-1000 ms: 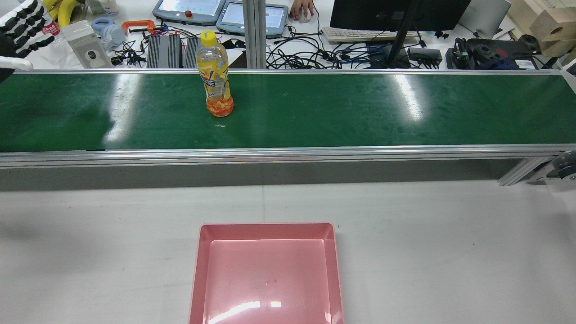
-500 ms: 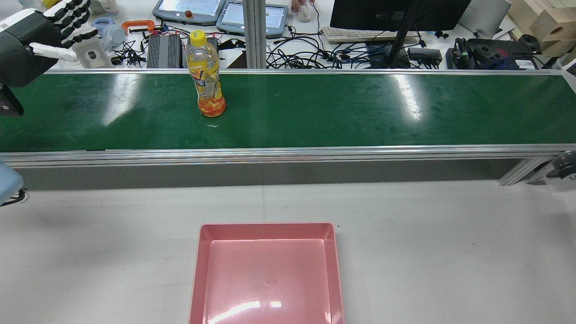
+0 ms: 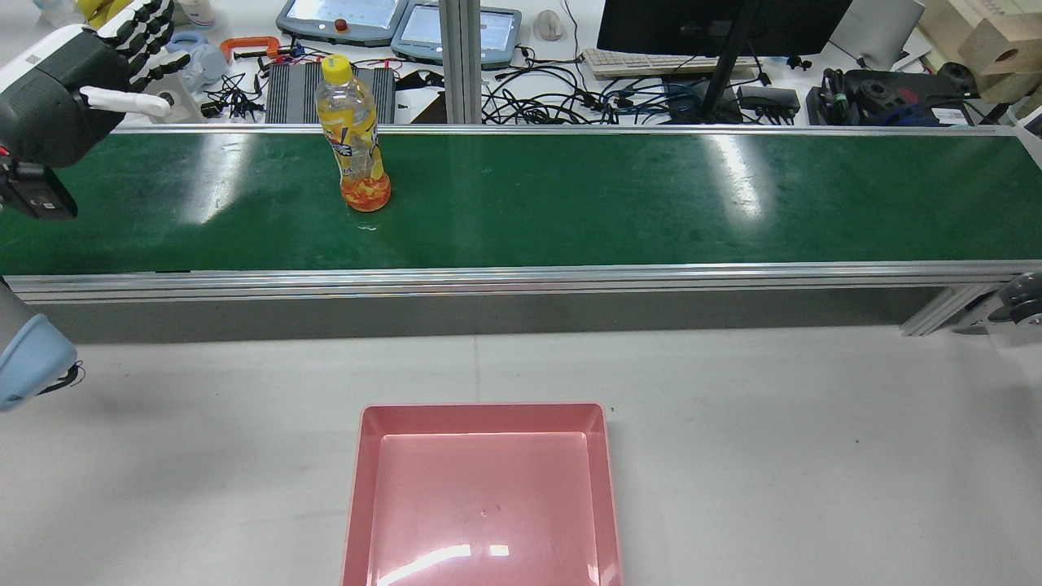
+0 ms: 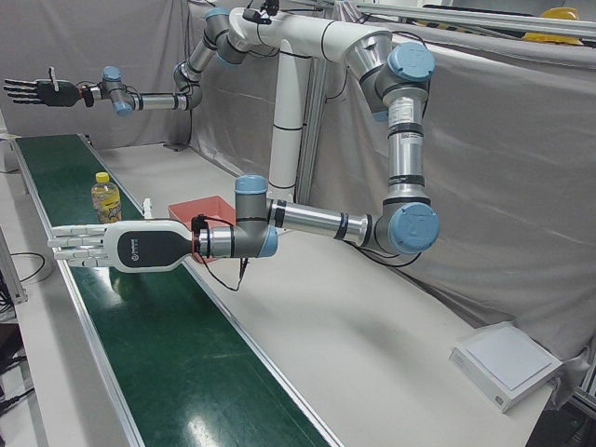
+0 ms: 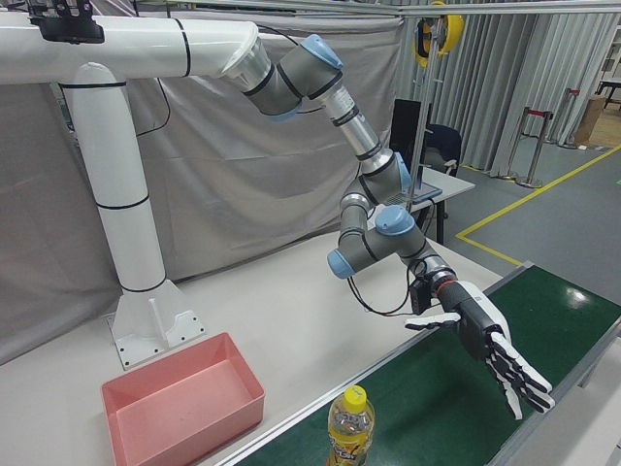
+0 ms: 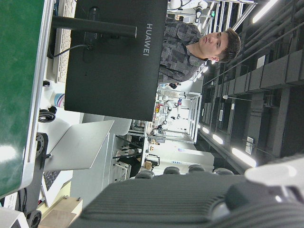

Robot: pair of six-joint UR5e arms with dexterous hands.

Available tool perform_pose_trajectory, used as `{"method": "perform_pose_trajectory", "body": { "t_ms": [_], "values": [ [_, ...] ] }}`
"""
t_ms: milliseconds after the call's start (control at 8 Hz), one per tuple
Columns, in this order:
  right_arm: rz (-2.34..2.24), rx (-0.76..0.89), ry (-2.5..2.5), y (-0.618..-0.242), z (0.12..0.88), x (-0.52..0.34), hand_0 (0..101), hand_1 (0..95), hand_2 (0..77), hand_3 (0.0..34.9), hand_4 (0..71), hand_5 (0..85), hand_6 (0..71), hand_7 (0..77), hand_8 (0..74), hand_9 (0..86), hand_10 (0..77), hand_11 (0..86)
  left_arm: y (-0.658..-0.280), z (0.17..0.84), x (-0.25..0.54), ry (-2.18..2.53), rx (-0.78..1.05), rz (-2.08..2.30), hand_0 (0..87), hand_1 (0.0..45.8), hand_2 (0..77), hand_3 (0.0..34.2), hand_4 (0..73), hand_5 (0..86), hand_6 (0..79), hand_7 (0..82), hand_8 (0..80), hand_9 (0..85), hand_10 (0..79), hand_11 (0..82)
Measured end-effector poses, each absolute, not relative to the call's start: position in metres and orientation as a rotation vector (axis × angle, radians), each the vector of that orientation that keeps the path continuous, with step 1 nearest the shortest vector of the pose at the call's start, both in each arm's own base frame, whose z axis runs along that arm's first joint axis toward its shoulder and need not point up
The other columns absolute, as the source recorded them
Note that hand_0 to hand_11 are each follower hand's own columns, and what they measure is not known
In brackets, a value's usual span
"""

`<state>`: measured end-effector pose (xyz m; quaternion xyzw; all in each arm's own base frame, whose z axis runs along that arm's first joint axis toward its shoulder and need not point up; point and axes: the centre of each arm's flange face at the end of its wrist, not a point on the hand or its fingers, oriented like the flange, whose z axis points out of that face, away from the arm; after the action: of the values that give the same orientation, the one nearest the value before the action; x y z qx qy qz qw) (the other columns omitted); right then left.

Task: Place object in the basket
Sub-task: 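Move the left hand toward the orange-labelled bottle on the belt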

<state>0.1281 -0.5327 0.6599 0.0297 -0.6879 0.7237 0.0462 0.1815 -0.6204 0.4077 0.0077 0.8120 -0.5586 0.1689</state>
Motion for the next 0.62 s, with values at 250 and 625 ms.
{"method": "perform_pose_trajectory", "body": {
  "t_ms": [250,625],
  "values": [
    [2.209,0.091,-2.1,-0.533,0.66,0.128,0,0.0,0.5,0.2,0.0,0.0,0.0,0.5,0.0,0.0,0.0,0.0,-0.616,0.408,0.194,2.298,0.05,-1.58,50.4,12.5,0.5,0.0,0.5,1.1,0.5,0.5,0.0,1.6,6.5,12.0],
    [2.209,0.091,-2.1,-0.533,0.66,0.128,0,0.0,0.5,0.2,0.0,0.0,0.0,0.5,0.0,0.0,0.0,0.0,-0.614,0.406,0.202,2.298,0.107,-1.561,50.2,12.5,0.5,0.0,1.1,1.1,0.5,0.5,0.0,1.6,6.5,12.5]
  ]
}}
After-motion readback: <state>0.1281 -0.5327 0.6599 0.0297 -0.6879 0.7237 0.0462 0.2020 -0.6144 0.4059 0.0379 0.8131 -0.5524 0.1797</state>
